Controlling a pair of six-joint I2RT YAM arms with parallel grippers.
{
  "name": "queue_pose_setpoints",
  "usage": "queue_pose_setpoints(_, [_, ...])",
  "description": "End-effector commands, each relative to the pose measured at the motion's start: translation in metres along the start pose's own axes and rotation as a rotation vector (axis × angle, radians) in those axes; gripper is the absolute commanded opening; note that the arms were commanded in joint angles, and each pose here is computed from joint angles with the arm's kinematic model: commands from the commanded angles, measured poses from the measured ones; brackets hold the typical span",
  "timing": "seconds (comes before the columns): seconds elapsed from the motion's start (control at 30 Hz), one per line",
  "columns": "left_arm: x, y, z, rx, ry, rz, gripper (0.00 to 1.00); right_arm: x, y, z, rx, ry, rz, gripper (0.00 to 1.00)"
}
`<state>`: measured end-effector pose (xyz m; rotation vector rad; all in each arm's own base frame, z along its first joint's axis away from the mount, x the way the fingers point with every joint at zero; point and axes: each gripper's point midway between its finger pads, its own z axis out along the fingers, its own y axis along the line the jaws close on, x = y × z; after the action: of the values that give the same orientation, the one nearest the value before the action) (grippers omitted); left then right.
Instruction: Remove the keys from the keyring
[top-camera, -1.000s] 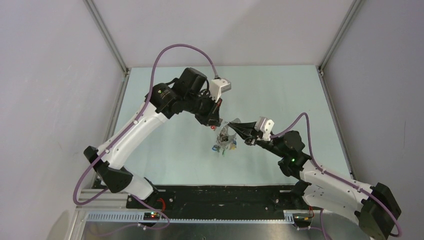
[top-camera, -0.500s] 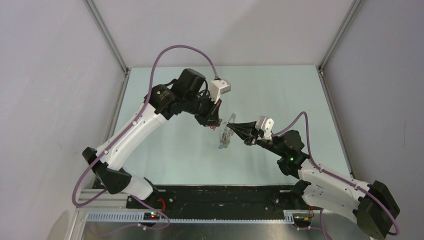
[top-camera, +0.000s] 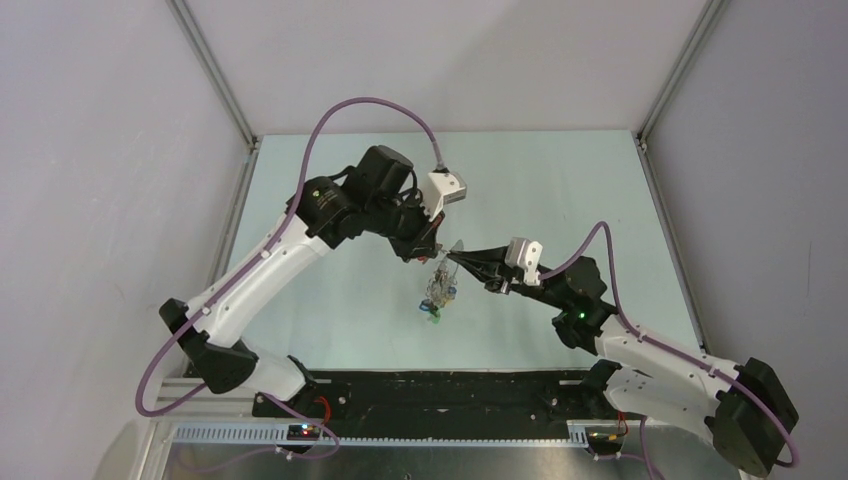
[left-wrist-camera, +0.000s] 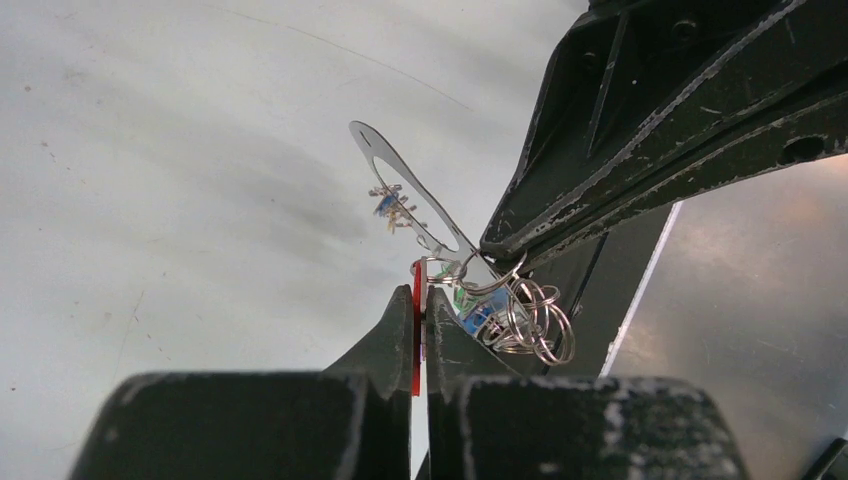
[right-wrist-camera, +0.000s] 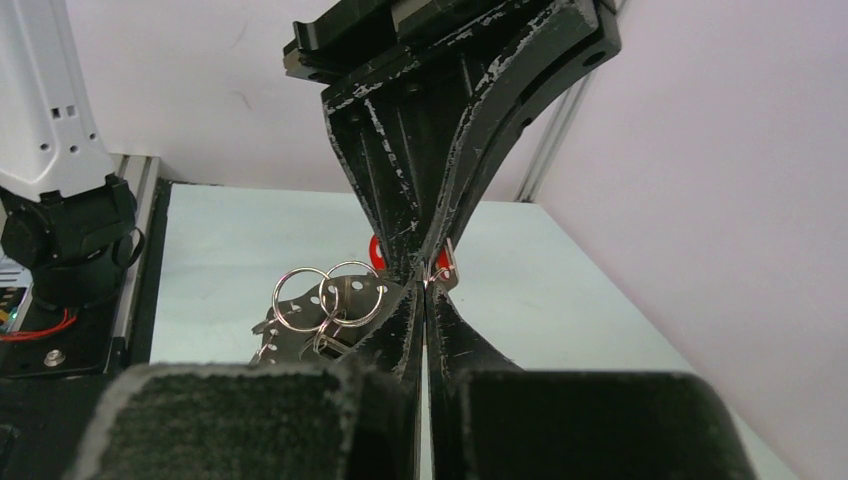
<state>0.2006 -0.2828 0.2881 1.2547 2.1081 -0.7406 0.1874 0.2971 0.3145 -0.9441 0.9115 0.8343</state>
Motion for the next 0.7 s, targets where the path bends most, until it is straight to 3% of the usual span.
queue_pose_setpoints(0.0, [-0.001, 0.001, -0.014, -0.033, -0.027, 0.103, 0.0, -0.055, -0.005, 0.012, -0.02, -0.14, -0.111, 0.0])
queue_pose_setpoints(0.23, [-0.006, 0.008, -0.023, -0.105, -0.052, 0.128, 0.0, -0.055, 0.002, 0.01, -0.042, -0.121, -0.136, 0.0])
queue_pose_setpoints(0.67, [-0.015, 0.002, -0.032, -0.092, -0.11, 0.17, 0.0, -0.055, 0.011, 0.011, -0.083, -0.111, -0.137, 0.0])
